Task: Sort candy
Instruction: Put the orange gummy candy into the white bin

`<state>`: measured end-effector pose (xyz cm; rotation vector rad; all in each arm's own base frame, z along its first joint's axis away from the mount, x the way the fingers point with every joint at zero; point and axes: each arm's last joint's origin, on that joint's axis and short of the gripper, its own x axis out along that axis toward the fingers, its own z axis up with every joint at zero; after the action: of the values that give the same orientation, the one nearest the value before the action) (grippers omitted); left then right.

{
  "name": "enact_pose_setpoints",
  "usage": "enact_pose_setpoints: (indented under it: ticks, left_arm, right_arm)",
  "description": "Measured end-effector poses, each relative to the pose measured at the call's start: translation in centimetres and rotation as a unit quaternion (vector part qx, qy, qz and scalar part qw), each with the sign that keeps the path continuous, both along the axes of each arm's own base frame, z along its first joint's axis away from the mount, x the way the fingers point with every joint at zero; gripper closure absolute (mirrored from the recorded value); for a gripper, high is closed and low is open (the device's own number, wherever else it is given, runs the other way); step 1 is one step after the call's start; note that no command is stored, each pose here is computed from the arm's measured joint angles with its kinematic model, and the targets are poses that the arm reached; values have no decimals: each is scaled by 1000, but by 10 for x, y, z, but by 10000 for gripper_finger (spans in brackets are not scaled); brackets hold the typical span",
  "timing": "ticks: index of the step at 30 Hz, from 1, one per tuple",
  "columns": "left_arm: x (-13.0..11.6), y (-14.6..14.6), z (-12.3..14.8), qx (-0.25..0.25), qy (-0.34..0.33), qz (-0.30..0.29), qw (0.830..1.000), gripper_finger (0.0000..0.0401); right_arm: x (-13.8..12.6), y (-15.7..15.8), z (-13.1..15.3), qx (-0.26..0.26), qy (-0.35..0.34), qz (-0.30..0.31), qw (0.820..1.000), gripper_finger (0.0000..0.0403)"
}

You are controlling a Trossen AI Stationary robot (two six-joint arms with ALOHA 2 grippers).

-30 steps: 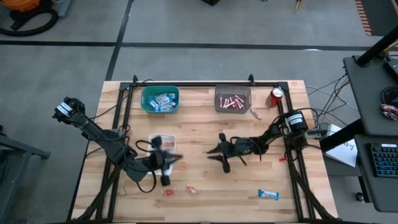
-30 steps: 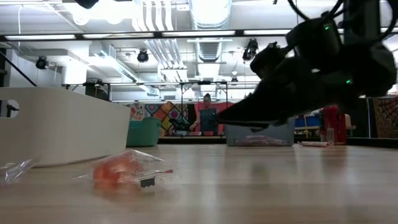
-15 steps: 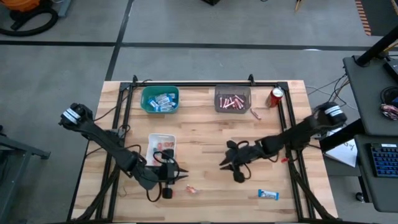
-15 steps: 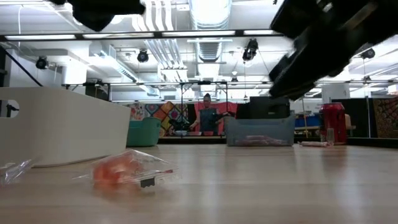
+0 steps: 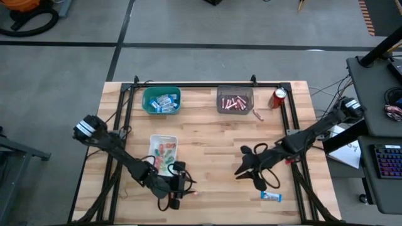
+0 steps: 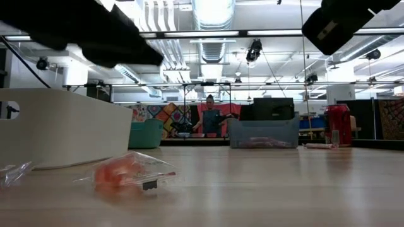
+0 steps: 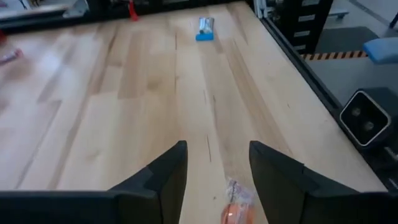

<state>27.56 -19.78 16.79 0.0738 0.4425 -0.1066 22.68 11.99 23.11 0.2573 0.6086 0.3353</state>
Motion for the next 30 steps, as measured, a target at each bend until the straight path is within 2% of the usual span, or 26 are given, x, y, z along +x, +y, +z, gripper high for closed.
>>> enact_pose_setpoints:
  ticks: [6,15,23,30]
  left_arm:
    - [11,-8,-19,-5,19,8,1000,244]
    - [31,-28,-33,45,151,-5,988,244]
    - [33,-27,-34,23,165,1,986,256]
    - [34,-25,-38,2,179,0,984,300]
  right_arm:
    - [-3,-1,3,1,-1,1,1000,328]
    - [-4,0,0,-3,14,3,1000,328]
    - [-6,3,0,-3,15,10,1000,321]
    - [-6,3,0,-4,14,10,1000,325]
